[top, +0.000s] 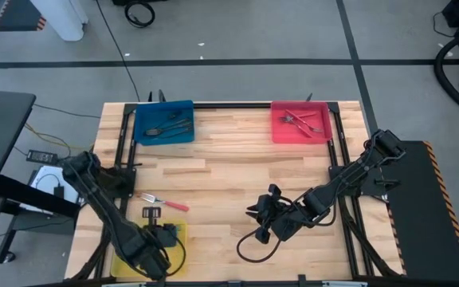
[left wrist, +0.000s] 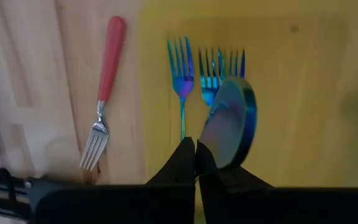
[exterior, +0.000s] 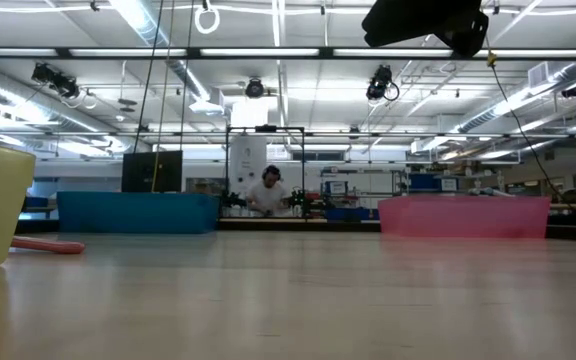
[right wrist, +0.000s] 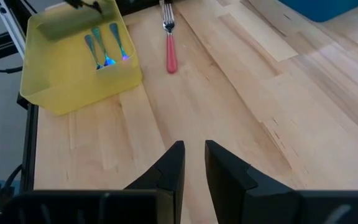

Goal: Sort silverware by color (type)
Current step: Put the iridescent fork into the yellow bin, then put the pink fork into the pink bin

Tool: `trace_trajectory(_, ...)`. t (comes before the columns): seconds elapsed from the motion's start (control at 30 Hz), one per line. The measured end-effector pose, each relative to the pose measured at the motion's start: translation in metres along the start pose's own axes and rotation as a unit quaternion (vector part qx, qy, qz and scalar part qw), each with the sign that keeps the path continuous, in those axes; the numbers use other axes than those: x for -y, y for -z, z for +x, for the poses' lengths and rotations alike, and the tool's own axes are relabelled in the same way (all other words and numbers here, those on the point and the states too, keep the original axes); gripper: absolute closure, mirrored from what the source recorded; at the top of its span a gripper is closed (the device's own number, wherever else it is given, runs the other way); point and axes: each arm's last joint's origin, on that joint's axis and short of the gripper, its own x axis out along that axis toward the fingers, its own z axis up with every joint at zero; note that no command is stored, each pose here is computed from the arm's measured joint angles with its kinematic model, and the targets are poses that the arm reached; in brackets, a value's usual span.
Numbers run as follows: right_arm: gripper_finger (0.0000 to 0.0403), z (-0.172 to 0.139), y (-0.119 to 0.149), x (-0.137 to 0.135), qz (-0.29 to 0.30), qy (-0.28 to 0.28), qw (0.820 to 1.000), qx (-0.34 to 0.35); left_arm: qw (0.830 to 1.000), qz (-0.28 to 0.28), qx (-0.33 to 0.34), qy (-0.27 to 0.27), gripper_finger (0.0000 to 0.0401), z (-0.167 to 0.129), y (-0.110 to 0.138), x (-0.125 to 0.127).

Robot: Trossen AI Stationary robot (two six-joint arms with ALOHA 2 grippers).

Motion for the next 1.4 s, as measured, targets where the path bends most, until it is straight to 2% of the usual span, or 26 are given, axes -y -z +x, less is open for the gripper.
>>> trace_trajectory(0.3, 0.0332, 0.0, 0.0, 0.0, 0.0, 0.0, 1.0, 0.0, 0.997, 0.055, -0.062, -0.011, 0.0392, 0.029, -0.006, 0.017)
trace_trajectory(0.73, 0.0332, 0.0, 0.0, 0.0, 0.0, -0.004, 1.0, -0.004, 0.996, 0.07, -0.046, 0.013, 0.0332, 0.038, -0.028, 0.012)
trace_trajectory(0.97, 0.0332, 0.0, 0.0, 0.0, 0.0, -0.005, 1.0, -0.005, 0.996, 0.076, -0.051, 0.011, 0.0317, 0.04, -0.034, 0.005)
trace_trajectory(1.1, 0.0332, 0.0, 0.0, 0.0, 0.0, -0.005, 1.0, -0.006, 0.991, 0.101, -0.084, -0.018, 0.0317, 0.039, -0.035, -0.009)
trace_trajectory(1.27, 0.0332, 0.0, 0.0, 0.0, 0.0, -0.005, 1.0, -0.006, 0.981, 0.12, -0.105, -0.11, 0.0317, 0.038, -0.04, -0.037)
trace_trajectory(1.4, 0.0332, 0.0, 0.0, 0.0, 0.0, -0.007, 1.0, -0.007, 0.977, 0.145, -0.101, -0.122, 0.0317, 0.041, -0.054, -0.054)
